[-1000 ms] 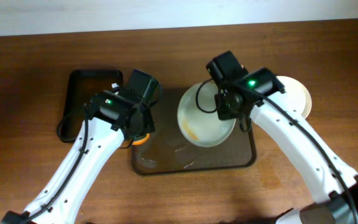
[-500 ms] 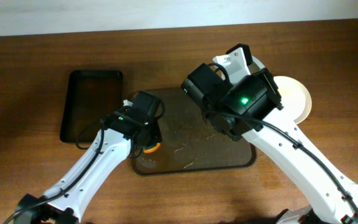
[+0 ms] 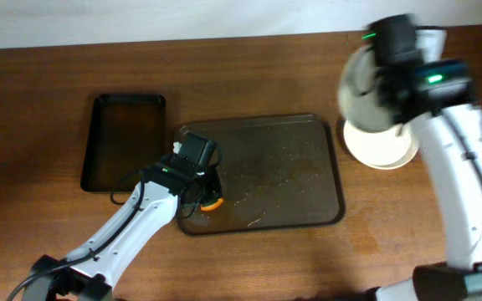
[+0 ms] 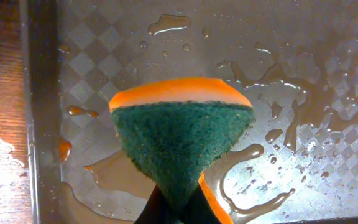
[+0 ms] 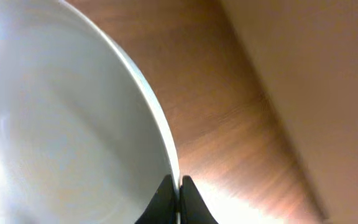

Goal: Clean dirty plates on tray and stack at the side
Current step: 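Lift the last plate with the right gripper and stack it on the pile, then place the sponge back into the small black tray with the left gripper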

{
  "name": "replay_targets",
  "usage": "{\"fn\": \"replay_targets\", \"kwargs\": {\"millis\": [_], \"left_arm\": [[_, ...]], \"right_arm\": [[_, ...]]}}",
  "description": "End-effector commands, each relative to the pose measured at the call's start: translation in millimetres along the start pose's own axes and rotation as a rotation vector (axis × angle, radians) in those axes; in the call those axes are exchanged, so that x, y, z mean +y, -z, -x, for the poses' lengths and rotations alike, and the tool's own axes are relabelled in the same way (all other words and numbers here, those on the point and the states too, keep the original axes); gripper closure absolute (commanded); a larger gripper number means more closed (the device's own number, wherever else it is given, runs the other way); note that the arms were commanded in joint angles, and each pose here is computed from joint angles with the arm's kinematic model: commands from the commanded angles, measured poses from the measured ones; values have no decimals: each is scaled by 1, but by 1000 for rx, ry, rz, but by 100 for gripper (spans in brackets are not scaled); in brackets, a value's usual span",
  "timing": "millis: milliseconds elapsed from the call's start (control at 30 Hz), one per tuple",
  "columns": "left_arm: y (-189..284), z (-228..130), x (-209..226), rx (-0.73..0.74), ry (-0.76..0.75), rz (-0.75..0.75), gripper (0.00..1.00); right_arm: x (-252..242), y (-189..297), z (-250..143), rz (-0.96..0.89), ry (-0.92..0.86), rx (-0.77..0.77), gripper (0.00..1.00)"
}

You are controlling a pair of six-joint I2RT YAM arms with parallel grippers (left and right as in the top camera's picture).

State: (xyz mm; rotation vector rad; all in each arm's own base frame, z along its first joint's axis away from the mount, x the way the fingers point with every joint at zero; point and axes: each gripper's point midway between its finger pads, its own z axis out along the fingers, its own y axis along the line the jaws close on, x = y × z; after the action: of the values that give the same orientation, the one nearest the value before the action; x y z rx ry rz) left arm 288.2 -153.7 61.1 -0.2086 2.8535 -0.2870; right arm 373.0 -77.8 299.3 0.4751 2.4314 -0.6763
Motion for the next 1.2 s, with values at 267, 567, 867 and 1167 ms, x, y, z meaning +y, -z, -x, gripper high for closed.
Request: {"fn": "replay_targets", "kwargs": {"millis": [267, 567, 867, 1167], "left_arm": [[-1, 0, -1, -4, -28, -11, 100], [32, 74, 33, -232, 76, 50, 100], [22, 150, 161, -388, 273, 268, 98], [19, 148, 158, -362, 247, 230, 2]], "right_arm": [[27, -178, -82, 478, -258, 607, 73], [85, -70, -68, 1041, -253, 664, 70], [207, 67, -131, 1221, 415, 639, 59], [266, 152, -186, 1103, 669, 495, 53]]}}
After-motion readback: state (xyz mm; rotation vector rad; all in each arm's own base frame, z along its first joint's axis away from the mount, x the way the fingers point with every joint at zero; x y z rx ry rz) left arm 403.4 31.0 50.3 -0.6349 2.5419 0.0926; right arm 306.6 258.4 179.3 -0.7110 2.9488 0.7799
